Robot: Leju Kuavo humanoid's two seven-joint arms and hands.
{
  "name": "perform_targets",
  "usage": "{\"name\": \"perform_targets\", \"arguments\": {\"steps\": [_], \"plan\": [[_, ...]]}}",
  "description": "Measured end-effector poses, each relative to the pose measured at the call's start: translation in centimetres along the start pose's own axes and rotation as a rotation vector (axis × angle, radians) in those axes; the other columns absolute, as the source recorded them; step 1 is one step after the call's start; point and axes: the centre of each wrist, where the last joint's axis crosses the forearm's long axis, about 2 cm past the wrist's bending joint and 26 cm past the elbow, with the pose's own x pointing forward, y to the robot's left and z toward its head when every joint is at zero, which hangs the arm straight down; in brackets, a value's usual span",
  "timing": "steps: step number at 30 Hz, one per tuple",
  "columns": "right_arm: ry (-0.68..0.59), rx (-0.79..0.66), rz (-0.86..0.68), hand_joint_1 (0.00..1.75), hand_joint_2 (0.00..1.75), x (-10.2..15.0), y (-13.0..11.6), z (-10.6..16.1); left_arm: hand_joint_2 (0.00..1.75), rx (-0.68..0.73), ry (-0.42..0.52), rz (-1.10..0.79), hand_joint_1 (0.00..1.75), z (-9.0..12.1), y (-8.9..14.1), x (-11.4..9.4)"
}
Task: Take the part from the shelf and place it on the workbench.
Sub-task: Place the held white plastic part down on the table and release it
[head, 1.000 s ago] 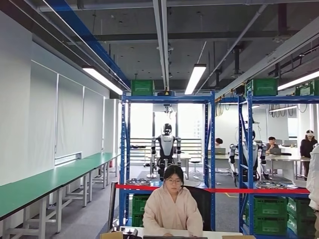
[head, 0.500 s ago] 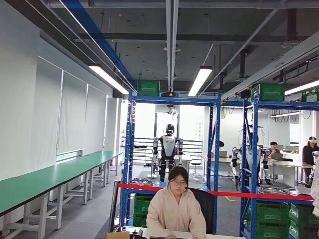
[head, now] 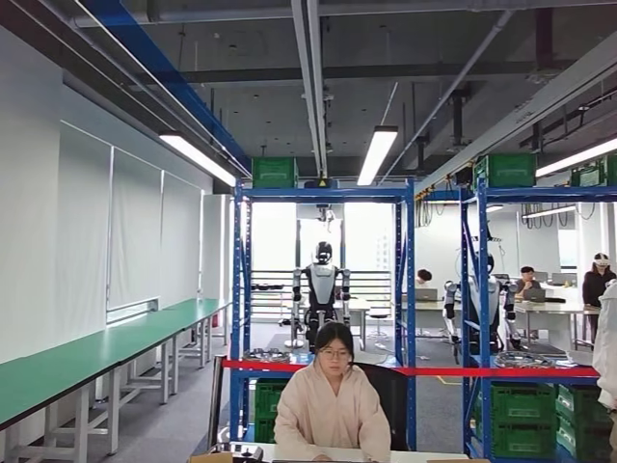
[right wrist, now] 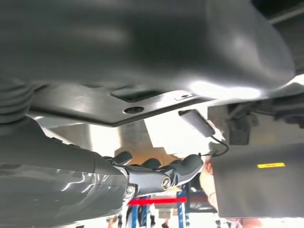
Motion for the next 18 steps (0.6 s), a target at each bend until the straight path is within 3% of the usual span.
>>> {"name": "perform_targets", "arguments": {"steps": [6, 9, 13, 16, 18], "plan": [[-0.112, -0.045, -0.231, 0.0, 0.0, -2.6, -3.8, 3.3, 0.0, -0.009, -0.005, 0.005, 0.0, 0.1, 0.3, -0.1], [-0.255, -0.115, -0.458, 0.0, 0.0, -2.6, -3.4, 4.9, 0.0, -0.009, -0.009, 0.008, 0.0, 0.1, 0.3, -0.2], [-0.491, -0.233, -0.732, 0.0, 0.0, 1.0, 0.7, 5.8, 0.0, -0.005, -0.018, 0.017, 0.0, 0.0, 0.2, 0.0], [-0.641, -0.299, -0.869, 0.0, 0.0, 5.8, 3.7, 6.1, 0.0, 0.003, -0.012, 0.025, 0.0, 0.1, 0.1, -0.1], [-0.758, -0.351, -0.945, 0.0, 0.0, 9.1, 4.1, 6.2, 0.0, 0.007, -0.005, 0.028, 0.0, 0.1, 0.0, -0.2]]}}
